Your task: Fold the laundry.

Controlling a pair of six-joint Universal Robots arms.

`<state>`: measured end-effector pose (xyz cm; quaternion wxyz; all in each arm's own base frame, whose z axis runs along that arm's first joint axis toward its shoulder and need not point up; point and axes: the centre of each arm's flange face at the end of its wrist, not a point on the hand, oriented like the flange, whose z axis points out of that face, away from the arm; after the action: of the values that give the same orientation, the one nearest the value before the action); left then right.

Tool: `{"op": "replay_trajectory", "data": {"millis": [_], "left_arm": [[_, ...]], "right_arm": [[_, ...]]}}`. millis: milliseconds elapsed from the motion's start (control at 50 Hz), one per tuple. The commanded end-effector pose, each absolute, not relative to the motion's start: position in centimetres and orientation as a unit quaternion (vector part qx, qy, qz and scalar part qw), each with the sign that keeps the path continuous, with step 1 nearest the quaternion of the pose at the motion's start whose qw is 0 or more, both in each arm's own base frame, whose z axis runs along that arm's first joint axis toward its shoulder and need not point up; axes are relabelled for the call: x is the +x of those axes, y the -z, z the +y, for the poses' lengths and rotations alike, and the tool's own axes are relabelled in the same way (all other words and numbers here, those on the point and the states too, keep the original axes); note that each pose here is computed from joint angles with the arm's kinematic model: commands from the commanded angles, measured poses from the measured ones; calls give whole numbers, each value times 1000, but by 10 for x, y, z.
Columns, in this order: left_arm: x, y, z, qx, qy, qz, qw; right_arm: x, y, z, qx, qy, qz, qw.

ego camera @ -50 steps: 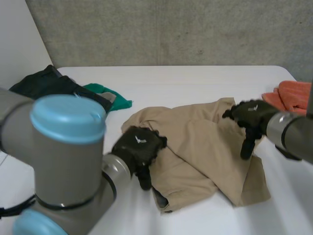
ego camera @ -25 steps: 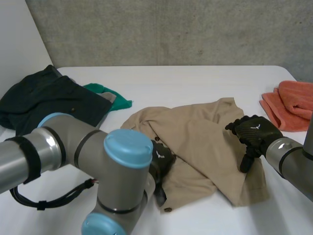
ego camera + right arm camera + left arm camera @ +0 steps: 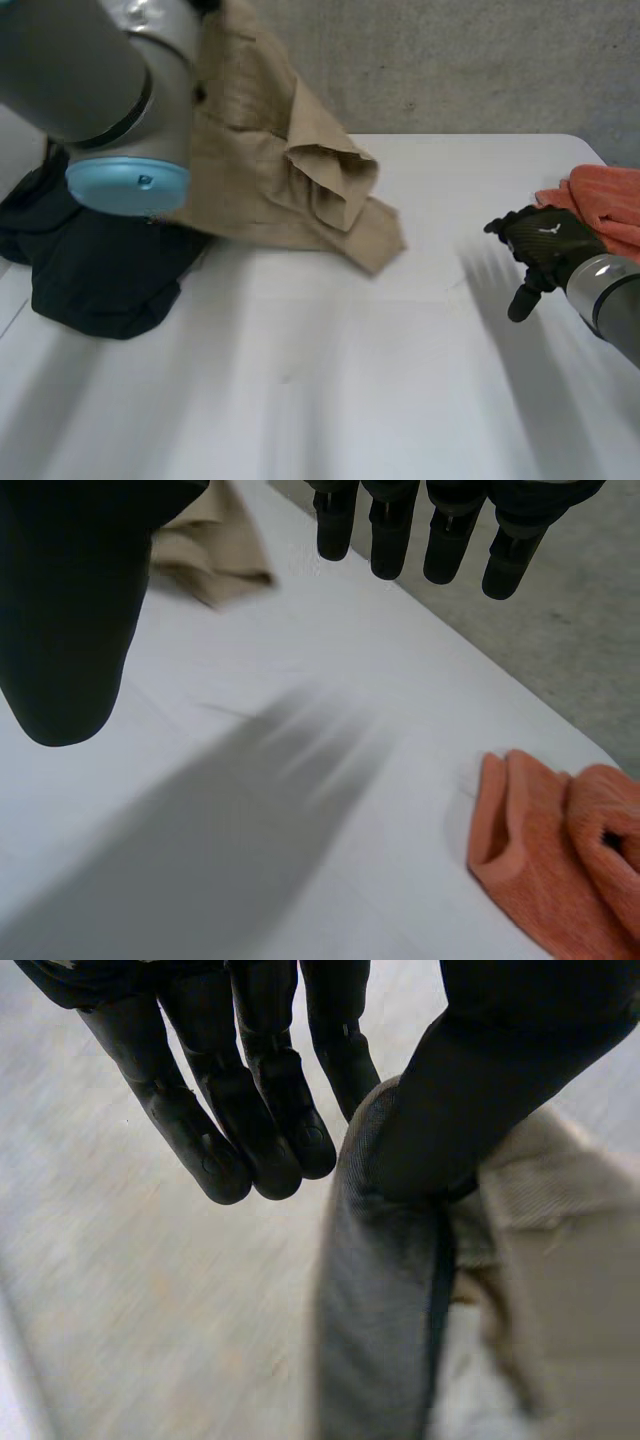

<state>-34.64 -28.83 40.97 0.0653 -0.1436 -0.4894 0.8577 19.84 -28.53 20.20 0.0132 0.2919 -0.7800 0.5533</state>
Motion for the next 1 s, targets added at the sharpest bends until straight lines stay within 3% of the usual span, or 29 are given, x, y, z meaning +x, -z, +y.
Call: {"op": "replay_trajectory", "data": {"millis": [20,180,240,280,380,520,600,660,820,1000], "left_arm": [[-426,-382,-237,-243,-830,-467,188],[-489,-268,-191,-362,-712,-540,264],[-495,-251,-172,-385,-668,-558,307],[-494,-253,-167,-386,-658,-561,322],[-469,-306,-179,-347,-683,-552,329],[-412,-369,-206,-305,-731,-538,287],[-384,-370,-228,-307,-733,-554,248],[-371,-353,-250,-317,-722,-576,215],[-344,-254,-328,-409,-652,-635,70],[-336,-185,-376,-463,-613,-641,10]], "right_arm": [[178,-211,-305,229,-566,-792,25],[154,-212,-323,180,-567,-803,49],[147,-209,-327,171,-563,-807,54],[146,-207,-328,170,-561,-809,54],[150,-204,-326,173,-556,-812,46],[167,-210,-309,186,-552,-813,21],[179,-215,-293,187,-540,-821,-4],[188,-214,-280,182,-522,-833,-27],[220,-188,-251,140,-469,-866,-102],[236,-161,-284,67,-528,-842,-85]]}}
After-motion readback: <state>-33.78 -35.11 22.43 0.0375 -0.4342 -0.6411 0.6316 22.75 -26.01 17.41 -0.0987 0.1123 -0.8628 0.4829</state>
